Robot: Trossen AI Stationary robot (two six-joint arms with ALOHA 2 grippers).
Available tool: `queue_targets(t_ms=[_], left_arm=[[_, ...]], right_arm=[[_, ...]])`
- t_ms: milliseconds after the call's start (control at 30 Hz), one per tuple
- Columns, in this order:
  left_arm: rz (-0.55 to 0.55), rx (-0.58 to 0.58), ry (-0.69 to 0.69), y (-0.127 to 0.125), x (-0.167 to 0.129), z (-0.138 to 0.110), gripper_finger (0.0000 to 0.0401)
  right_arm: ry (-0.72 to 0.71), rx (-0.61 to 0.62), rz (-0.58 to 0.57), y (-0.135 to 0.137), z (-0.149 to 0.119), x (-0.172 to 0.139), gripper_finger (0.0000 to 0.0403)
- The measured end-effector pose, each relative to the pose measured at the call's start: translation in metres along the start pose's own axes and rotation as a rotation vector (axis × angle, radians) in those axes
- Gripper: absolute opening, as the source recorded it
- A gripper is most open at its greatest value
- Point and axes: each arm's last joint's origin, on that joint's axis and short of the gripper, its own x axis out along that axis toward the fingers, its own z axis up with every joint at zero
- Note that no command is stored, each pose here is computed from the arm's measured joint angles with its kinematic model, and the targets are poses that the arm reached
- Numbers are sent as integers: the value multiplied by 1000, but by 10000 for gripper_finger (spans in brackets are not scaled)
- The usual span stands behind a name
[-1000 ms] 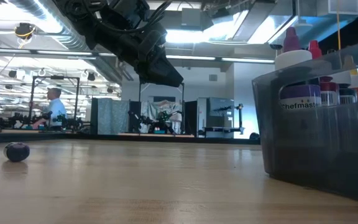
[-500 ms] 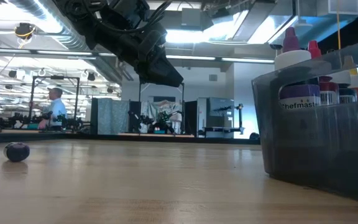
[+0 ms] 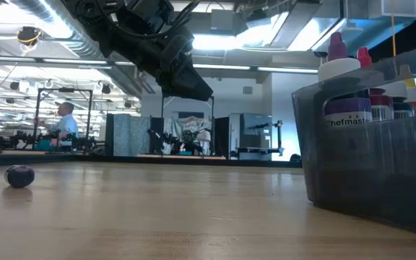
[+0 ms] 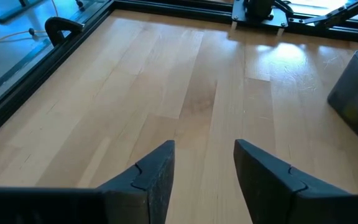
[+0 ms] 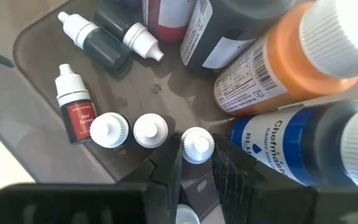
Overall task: Pick & Place food coloring
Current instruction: Put the small blue food coloring bottle into the bin, then put the small red food coloring bottle into the bin
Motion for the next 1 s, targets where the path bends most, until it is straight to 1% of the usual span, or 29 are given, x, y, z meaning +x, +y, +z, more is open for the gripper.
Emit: queue_targets(t_ms=[267,433,533,700,833,933,1000], left_arm=[[0,0,0,0,0,0,162],[0,0,0,0,0,0,164],[0,0,0,0,0,0,162],[0,0,0,0,0,0,160],[0,0,0,0,0,0,162],[-1,0,0,0,0,0,164],[-1,0,0,0,0,0,164]], right_arm=[[9,5,4,0,0,0,128],[26,-3,-12,0,1,-3,139],[41,-21,-46,2,8,-15,139],[62,-58,-105,5,26,-45,139],[66,-190,-105,9,33,-71,139],[36,-303,-37,9,34,-91,136],[-21,-331,-25,2,34,-103,132]])
